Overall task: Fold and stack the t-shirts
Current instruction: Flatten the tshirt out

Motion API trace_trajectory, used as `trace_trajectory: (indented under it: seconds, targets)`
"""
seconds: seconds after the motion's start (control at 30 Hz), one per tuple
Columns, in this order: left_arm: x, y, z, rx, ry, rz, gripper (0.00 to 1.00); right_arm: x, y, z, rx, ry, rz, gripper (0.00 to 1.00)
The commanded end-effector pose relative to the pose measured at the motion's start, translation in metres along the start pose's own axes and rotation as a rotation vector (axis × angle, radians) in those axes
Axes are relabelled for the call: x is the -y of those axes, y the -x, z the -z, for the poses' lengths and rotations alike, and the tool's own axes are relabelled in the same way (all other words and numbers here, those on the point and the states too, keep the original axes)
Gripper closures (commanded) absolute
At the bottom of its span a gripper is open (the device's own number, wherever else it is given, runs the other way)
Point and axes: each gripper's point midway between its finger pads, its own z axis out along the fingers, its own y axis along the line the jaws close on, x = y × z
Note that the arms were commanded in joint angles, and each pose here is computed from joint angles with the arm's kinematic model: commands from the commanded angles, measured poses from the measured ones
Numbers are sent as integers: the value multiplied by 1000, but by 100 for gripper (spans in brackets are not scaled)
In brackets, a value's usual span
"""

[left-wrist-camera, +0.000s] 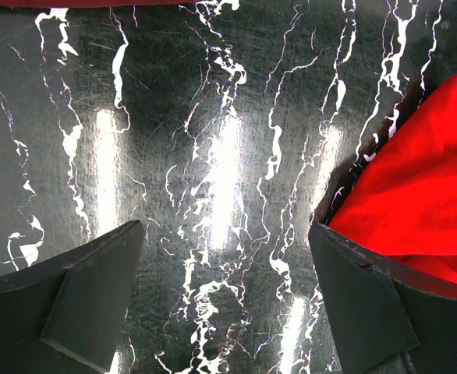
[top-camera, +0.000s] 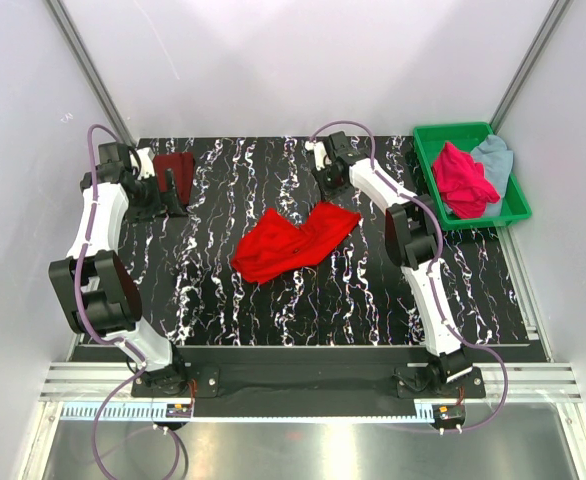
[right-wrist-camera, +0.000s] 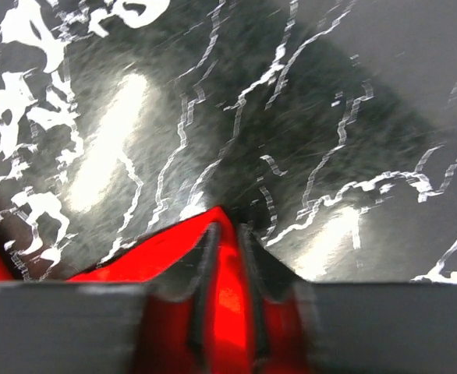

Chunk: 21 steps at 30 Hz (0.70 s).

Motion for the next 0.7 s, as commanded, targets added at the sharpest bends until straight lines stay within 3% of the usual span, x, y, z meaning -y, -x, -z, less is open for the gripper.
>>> trace_trajectory:
  seconds: [0.0, 0.03, 0.07, 0.23, 0.5, 0.67]
  targets:
    - [4, 15, 12, 67, -2, -22, 7, -18, -23, 8, -80, 80, 3, 81]
    - [5, 16, 11, 67, -5, -22, 6, -19, -23, 9, -79, 86, 4, 86]
    - [5, 16, 11, 66, -7, -20, 7, -20, -22, 13, -77, 89, 8, 100]
    - [9, 18, 10, 68, -27, -20, 7, -17, -3, 38, -29, 90, 14, 100]
    - [19, 26, 8, 67, -69, -57, 9, 7, 121, 152, 324, -26, 108, 100]
    - [38, 32, 8, 74, -145, -71, 9, -17, 180, 221, 556, -21, 190, 100]
